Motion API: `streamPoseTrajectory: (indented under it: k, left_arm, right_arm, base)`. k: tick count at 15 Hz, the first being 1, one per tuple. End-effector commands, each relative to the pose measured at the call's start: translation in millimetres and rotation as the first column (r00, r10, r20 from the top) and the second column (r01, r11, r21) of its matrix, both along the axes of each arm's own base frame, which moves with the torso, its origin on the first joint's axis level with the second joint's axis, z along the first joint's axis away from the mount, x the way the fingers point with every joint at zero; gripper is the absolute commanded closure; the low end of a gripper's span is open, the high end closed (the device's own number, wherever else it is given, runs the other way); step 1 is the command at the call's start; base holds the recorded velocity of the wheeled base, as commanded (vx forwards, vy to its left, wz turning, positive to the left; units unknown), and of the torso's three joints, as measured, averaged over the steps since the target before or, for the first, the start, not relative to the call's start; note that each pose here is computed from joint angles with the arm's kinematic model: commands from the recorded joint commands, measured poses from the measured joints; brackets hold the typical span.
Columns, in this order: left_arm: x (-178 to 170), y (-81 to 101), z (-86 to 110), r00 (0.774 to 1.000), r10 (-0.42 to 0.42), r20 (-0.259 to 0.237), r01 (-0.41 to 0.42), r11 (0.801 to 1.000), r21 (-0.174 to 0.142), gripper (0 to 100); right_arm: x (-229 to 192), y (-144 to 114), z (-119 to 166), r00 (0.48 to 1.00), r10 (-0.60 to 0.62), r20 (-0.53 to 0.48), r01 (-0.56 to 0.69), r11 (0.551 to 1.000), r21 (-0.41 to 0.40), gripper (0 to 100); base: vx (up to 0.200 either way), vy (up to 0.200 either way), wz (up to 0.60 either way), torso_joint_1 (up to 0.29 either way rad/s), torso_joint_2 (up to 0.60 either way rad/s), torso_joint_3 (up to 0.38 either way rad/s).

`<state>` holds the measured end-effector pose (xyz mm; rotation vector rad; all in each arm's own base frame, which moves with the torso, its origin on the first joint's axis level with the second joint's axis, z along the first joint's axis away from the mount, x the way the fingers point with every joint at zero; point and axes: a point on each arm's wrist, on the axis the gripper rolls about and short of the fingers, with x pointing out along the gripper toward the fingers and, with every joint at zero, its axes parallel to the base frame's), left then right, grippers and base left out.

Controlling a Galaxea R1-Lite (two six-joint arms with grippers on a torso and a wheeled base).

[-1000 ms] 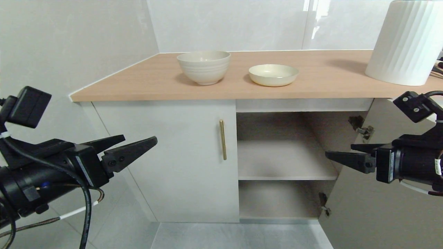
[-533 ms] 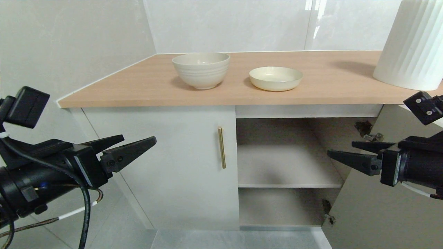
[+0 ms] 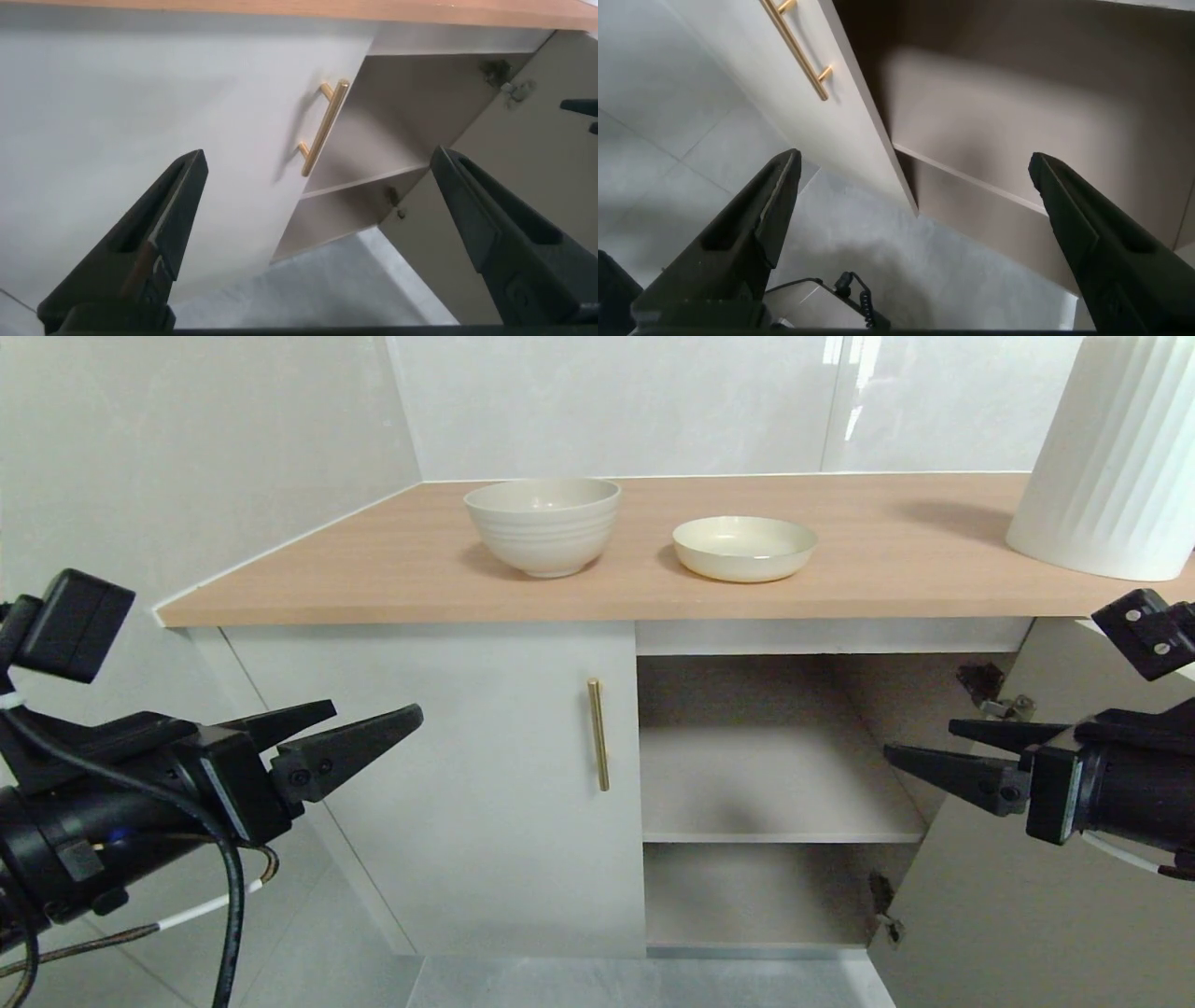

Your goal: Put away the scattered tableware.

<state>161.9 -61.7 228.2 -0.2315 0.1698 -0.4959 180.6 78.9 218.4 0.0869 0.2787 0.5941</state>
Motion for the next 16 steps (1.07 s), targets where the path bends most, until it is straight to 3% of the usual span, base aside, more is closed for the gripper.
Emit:
streamPoseTrajectory:
  k: [1, 6, 16]
  left_arm:
    - [1.3, -0.5, -1.0, 1.0, 0.0, -0.005, 0.0, 1.0, 0.001, 0]
    - [1.9, -0.7, -1.9, 1.0, 0.0, -0.01, 0.0, 1.0, 0.003, 0]
    - [4.3, -1.6, -5.3, 1.0, -0.001, -0.024, 0.002, 1.0, 0.008, 0]
  right_arm:
    - [0.2, 0.2, -0.2, 1.0, 0.001, 0.0, -0.001, 1.0, 0.0, 0]
    - [0.5, 0.3, -0.5, 1.0, 0.001, -0.001, -0.001, 1.0, -0.001, 0]
    - [1.2, 0.6, -1.0, 1.0, 0.001, -0.002, -0.001, 1.0, -0.002, 0]
  base:
    - [0.0, 0.0, 0.0, 0.0, 0.0, 0.0]
    - [0.0, 0.0, 0.0, 0.062, -0.2, -0.222]
    - [0.0, 0.0, 0.0, 0.158, -0.5, -0.3]
